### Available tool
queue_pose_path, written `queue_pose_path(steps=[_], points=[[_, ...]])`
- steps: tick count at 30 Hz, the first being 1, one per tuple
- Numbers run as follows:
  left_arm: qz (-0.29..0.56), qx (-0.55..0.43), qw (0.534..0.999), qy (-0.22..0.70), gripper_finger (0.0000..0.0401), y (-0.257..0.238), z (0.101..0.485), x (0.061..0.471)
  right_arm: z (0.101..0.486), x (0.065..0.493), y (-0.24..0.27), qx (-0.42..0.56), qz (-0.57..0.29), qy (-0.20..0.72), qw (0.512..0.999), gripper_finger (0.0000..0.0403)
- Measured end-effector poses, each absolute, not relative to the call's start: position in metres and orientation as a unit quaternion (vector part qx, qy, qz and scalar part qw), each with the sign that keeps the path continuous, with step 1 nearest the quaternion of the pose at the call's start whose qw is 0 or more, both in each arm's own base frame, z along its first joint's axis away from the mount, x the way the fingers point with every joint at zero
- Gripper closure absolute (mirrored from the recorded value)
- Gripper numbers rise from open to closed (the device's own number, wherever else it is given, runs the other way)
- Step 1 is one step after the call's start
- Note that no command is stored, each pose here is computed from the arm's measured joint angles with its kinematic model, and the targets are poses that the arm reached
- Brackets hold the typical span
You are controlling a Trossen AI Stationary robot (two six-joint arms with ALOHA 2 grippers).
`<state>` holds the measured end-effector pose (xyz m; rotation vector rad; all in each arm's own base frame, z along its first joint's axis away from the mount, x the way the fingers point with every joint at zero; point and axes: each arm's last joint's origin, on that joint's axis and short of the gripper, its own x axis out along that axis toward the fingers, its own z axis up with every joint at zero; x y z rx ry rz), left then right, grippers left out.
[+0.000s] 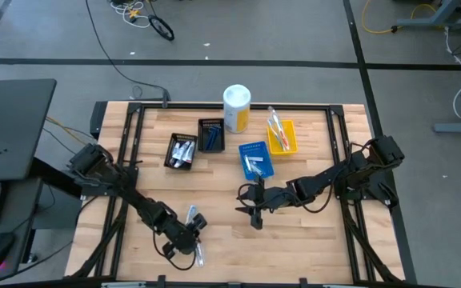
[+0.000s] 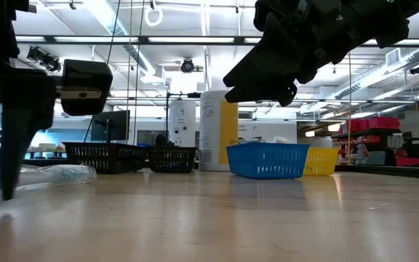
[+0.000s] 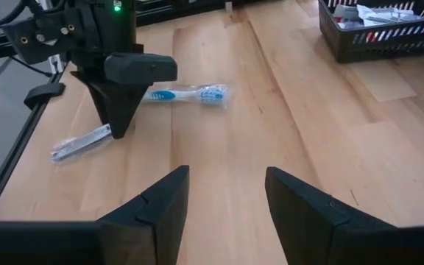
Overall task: Pick & Place Travel size toiletries
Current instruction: Put the silver nail cutter into the blue bin
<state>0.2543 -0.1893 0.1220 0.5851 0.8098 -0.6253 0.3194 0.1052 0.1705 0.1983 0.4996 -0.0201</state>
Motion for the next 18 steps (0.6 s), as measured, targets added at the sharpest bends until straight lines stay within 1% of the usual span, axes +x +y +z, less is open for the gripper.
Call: queue_pose_path(steps=[4, 7, 10, 14, 18], points=[[-0.287, 0.259, 0.836, 0.389, 0.0320, -0.1893, 0.1217, 0.2540, 0.1705, 0.3194, 0.1052, 0.098, -0.010, 0.247, 0.964, 0.0215], [-0.264, 0.240, 0.845, 0.398, 0.0335, -0.1886, 0.1216, 0.2542, 0.1705, 0.3194, 0.1051, 0.098, -0.010, 0.247, 0.964, 0.0215], [-0.230, 0.236, 0.854, 0.402, 0.0337, -0.1870, 0.1213, 0.2546, 0.1705, 0.3194, 0.1053, 0.098, -0.010, 0.247, 0.964, 0.0215], [-0.188, 0.252, 0.861, 0.399, 0.0327, -0.1843, 0.1210, 0.2556, 0.1705, 0.3194, 0.1052, 0.098, -0.010, 0.247, 0.964, 0.0215], [-0.117, 0.255, 0.875, 0.395, 0.0325, -0.1794, 0.1207, 0.2571, 0.1705, 0.3194, 0.1053, 0.098, -0.009, 0.247, 0.964, 0.0215]])
